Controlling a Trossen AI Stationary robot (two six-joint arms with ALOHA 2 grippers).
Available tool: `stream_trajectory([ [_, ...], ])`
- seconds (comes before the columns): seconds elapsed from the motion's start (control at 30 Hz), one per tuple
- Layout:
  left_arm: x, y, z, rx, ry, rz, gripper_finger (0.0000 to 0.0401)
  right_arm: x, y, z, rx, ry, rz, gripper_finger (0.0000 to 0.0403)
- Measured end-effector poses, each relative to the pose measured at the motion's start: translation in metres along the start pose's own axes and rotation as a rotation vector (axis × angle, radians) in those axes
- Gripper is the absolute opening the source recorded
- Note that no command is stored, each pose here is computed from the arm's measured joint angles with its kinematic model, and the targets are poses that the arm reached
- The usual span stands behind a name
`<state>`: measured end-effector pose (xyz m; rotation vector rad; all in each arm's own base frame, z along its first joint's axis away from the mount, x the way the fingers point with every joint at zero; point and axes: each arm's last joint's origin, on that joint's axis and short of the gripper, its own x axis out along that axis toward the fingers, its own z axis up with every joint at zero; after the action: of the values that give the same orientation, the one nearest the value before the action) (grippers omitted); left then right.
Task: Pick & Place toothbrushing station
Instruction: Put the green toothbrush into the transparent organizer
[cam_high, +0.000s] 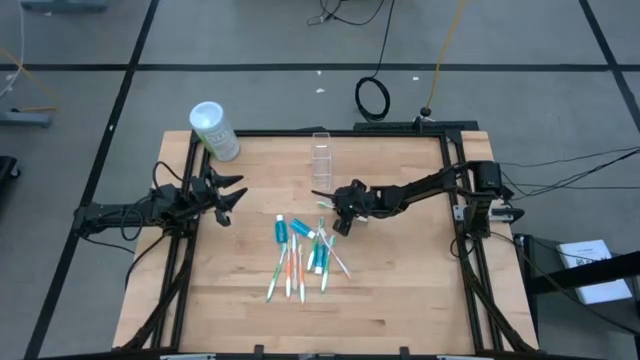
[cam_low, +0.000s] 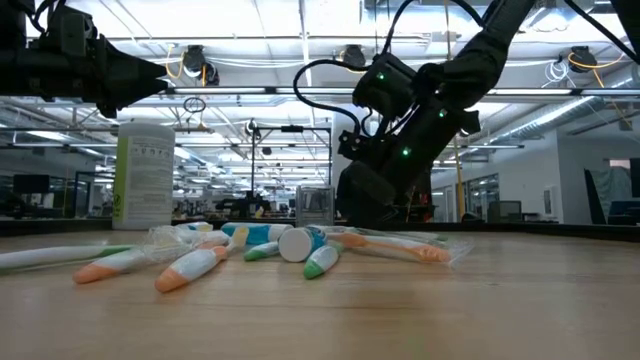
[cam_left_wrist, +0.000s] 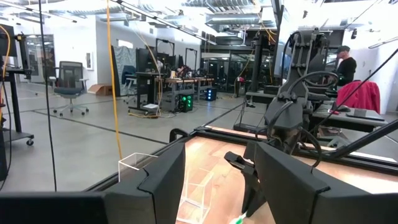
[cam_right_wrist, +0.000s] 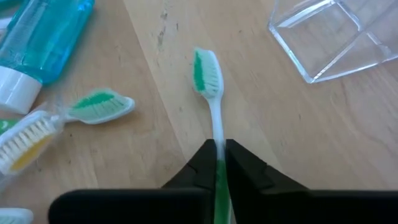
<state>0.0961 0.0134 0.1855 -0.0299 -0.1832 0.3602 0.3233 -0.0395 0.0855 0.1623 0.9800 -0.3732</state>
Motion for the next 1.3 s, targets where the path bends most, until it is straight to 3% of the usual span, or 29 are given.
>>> stream_trajectory([
  [0.47, 0.000, 0.000, 0.000, 0.000, 0.000, 0.000, 0.0200, -0.062, 0.011, 0.036, -0.060, -0.270, 0.088, 0.0003],
  [0.7, 0.000, 0.000, 0.000, 0.000, 0.000, 0.000, 0.0200, -0.074, 0.009, 0.028, -0.073, -0.244, 0.081, 0.0003],
  [0.9, 0.000, 0.000, 0.000, 0.000, 0.000, 0.000, 0.0200, -0.071, 0.000, 0.007, -0.103, -0.012, 0.025, 0.0079],
  [1.1, 0.000, 0.000, 0.000, 0.000, 0.000, 0.000, 0.0200, -0.065, -0.001, -0.008, -0.075, -0.001, 0.051, 0.0164],
  [1.3, 0.000, 0.000, 0.000, 0.000, 0.000, 0.000, 0.0200, -0.055, -0.005, -0.022, -0.034, 0.023, 0.065, 0.0181],
])
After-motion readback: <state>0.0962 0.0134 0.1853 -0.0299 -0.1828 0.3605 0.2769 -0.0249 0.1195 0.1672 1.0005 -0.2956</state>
